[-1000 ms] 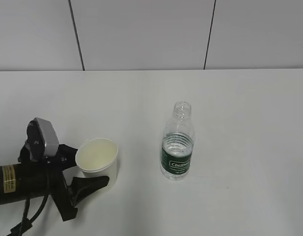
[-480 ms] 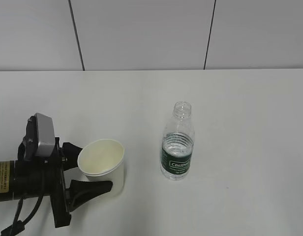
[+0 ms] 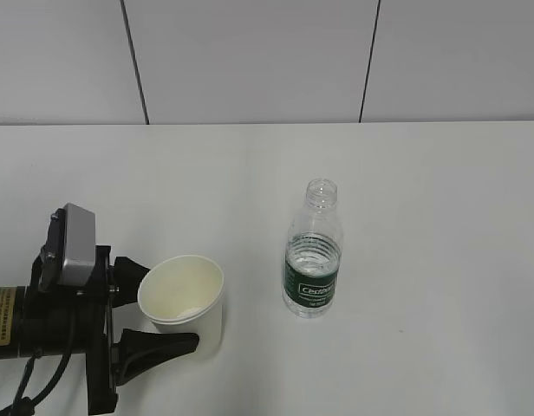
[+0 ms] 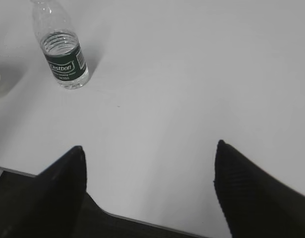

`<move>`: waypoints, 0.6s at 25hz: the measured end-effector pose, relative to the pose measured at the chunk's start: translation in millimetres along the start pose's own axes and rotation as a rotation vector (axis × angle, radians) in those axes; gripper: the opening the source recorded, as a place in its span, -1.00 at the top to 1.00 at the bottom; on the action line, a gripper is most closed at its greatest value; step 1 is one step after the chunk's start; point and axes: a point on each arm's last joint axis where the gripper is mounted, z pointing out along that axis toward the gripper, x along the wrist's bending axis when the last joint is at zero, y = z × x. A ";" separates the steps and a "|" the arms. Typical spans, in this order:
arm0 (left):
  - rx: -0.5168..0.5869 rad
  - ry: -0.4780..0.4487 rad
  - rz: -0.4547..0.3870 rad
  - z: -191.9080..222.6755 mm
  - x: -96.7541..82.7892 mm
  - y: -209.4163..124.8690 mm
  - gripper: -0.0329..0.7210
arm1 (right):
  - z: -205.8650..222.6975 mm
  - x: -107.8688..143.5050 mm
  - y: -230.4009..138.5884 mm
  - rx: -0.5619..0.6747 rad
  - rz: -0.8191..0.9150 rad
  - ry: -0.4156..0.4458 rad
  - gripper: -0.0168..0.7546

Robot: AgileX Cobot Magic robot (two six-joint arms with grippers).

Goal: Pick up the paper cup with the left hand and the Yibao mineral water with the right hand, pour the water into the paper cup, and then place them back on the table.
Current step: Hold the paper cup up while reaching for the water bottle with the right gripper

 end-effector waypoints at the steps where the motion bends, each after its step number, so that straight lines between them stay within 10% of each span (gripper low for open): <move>1: 0.000 0.000 0.000 0.0 0.0 0.0 -0.37 | 0.0 0.0 0.2 -0.002 0.000 0.000 -0.58; 15: -0.002 0.014 -0.024 -0.1 1.2 0.4 -0.37 | 0.0 -0.5 0.1 -0.001 -0.003 -0.006 -0.58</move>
